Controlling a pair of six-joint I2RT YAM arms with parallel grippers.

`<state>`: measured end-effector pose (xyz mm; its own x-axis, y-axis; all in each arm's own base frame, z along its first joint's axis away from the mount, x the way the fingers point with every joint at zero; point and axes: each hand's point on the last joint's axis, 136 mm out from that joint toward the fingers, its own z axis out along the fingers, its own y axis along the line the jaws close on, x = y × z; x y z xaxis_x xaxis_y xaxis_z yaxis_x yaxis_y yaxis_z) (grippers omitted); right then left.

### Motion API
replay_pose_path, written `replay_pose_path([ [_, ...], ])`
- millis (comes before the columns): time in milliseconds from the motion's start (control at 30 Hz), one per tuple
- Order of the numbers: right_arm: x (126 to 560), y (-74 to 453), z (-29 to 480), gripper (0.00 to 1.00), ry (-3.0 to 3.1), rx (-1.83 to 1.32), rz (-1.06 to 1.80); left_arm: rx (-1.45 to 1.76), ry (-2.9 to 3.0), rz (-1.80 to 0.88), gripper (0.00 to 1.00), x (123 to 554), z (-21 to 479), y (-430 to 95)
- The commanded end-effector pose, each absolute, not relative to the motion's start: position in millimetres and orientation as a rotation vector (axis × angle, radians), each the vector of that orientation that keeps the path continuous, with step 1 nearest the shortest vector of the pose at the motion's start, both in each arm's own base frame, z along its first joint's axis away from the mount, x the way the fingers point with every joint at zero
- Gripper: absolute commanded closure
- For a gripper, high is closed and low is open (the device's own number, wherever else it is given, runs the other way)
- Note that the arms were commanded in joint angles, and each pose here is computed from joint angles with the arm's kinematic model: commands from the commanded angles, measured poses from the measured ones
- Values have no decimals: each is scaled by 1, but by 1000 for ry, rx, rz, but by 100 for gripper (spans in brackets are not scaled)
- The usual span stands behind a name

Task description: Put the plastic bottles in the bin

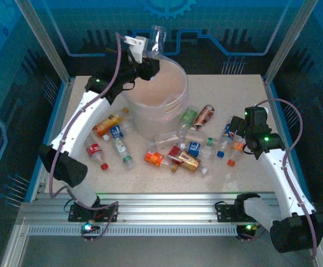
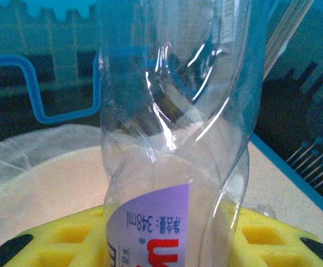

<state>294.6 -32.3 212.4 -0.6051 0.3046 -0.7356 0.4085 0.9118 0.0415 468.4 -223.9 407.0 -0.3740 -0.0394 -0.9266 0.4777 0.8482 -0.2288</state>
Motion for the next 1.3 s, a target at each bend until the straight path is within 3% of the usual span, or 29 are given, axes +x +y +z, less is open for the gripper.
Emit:
replay_pose_path([
  [0, 291, -32, 223, 0, 2248, 524, -162, 407, 1882, -573, 79, 465, 403, -235],
  [567, 290, -32, 216, 0, 2272, 539, -167, 543, 2212, -433, 77, 461, 285, -227],
  [933, 286, -37, 213, 0, 2281, 565, -206, 615, 2375, -354, 75, 459, 239, -219],
  [1133, 285, -38, 213, 0, 2277, 566, -209, 646, 2416, -304, 70, 469, 220, -219],
  [1267, 284, -38, 213, 0, 2279, 563, -212, 651, 2444, -289, 56, 475, 207, -220],
])
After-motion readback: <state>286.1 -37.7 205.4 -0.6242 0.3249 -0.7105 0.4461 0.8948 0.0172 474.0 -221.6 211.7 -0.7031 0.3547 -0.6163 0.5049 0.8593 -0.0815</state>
